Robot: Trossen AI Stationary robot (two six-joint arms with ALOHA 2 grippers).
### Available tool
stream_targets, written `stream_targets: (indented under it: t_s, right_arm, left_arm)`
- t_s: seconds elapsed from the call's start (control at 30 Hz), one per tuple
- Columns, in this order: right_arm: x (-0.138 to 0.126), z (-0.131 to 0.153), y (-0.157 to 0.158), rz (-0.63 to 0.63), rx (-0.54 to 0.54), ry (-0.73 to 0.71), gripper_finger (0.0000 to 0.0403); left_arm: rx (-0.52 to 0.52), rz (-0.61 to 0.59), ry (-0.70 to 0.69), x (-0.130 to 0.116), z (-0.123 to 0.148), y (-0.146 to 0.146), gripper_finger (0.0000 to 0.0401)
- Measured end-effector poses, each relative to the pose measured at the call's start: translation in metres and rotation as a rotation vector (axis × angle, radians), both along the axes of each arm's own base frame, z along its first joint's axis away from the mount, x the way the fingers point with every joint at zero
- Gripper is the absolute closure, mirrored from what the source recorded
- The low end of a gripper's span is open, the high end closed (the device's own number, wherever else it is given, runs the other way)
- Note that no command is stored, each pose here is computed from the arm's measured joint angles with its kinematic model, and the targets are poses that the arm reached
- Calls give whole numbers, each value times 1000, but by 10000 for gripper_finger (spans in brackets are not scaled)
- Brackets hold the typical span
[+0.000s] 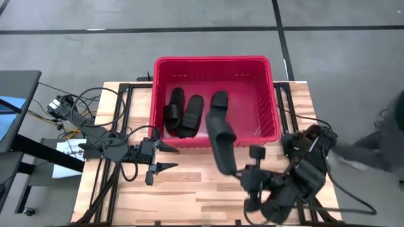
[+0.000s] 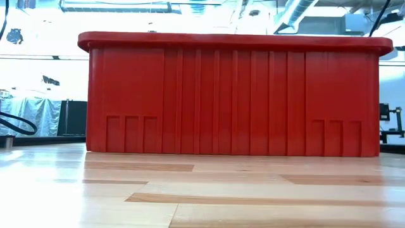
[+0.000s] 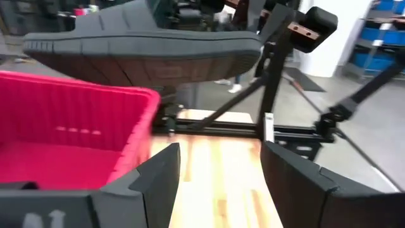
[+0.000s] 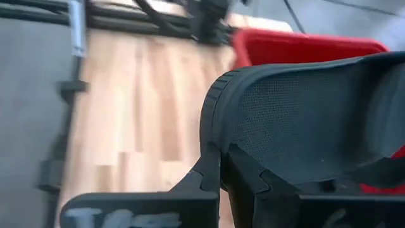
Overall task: Pick and place slides into bin
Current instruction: Put the black slide into the red bin
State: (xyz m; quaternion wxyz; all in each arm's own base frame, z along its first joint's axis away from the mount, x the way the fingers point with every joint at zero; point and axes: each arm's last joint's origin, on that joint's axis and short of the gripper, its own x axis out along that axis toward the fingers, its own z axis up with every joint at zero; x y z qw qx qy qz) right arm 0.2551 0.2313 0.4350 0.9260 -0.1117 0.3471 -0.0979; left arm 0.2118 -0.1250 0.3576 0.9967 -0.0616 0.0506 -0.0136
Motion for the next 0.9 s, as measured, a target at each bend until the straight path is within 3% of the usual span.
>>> stream_targets:
  t_s: [0.1, 0.5, 0.9]
  right_arm:
    - [4, 2, -18, -56, -11, 20, 402]
    - [40, 10, -96, -59, -188, 158, 402]
    - [70, -2, -182, -177, -212, 317, 402]
  left_arm:
    - [11, 40, -1, 1, 0, 2, 191]
    - [26, 123, 2, 9, 0, 18, 191]
    - [49, 178, 37, 13, -4, 29, 191]
